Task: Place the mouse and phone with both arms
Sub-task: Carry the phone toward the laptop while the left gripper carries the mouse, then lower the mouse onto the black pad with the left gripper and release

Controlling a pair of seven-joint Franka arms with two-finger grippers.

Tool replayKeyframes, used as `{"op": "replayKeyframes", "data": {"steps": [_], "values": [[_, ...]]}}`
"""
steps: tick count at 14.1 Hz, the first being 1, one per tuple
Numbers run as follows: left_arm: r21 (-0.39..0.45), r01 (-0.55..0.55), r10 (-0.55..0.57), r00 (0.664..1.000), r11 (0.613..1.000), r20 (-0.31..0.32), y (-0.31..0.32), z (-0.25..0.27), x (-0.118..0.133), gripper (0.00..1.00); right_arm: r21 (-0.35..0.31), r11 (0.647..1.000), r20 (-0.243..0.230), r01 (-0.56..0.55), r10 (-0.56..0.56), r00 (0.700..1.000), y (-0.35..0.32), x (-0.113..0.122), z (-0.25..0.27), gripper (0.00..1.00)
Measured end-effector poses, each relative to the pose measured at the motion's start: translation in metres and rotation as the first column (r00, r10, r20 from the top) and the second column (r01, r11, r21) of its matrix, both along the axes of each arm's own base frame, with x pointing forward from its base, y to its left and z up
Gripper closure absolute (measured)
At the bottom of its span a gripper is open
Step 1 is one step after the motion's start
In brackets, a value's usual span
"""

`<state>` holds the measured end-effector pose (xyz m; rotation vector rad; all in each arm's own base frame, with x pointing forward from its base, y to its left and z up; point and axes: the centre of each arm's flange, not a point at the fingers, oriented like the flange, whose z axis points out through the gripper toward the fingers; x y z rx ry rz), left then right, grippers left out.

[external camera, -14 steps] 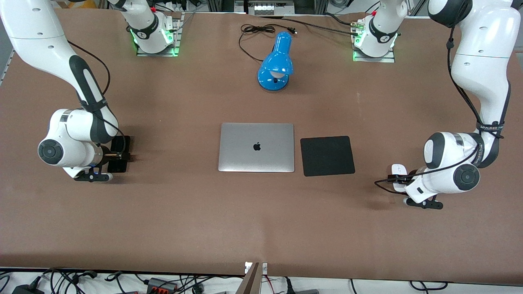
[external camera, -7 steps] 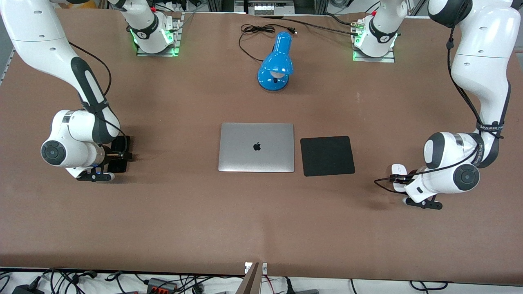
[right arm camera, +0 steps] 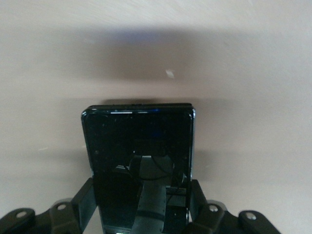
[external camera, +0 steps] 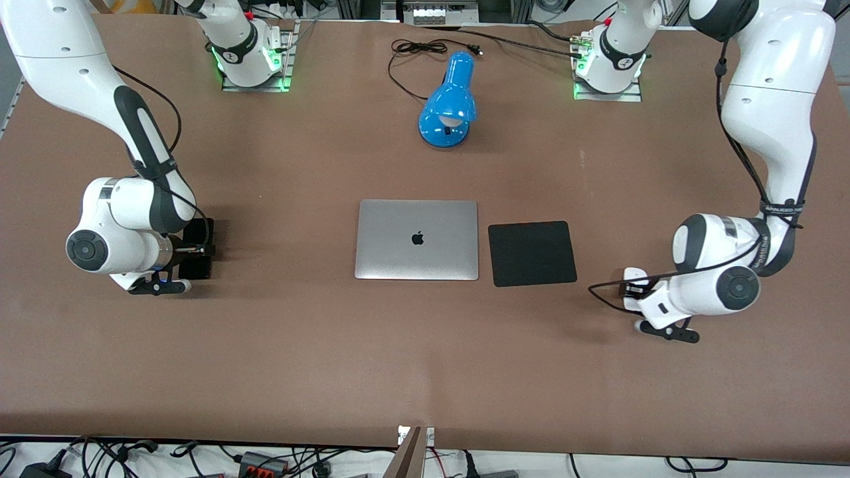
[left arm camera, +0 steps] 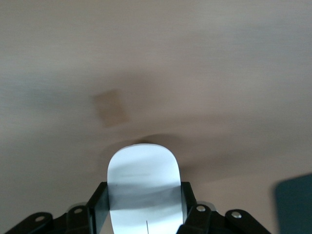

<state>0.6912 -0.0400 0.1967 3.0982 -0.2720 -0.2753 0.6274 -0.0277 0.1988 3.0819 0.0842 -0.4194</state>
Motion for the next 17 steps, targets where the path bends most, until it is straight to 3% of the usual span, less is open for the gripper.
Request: {"op": "replayKeyframes", "data": {"steps": [4,6,10,17], "values": [[-0.01,-0.051,0.05,0.994,0.999,-0.099,-0.111,0.011,-0.026,0.37,-0.002,1.0,0.076,0.017,-0.017,0.997,0.087,0.024,0.06,0.21],[-0.006,-0.076,0.075,0.991,0.997,-0.115,-0.151,0.01,-0.039,0.37,-0.022,0.999,0.093,0.048,-0.045,0.995,0.161,0.019,0.06,0.21],[0.002,-0.041,0.041,0.99,0.999,-0.133,-0.19,0.0,-0.055,0.37,0.025,0.998,0.097,0.055,-0.057,0.994,0.261,0.002,0.021,0.21],[-0.017,-0.032,0.031,0.994,0.999,-0.103,-0.202,-0.006,-0.055,0.37,0.036,0.999,0.075,0.015,-0.018,0.997,0.296,-0.012,-0.006,0.21]]}}
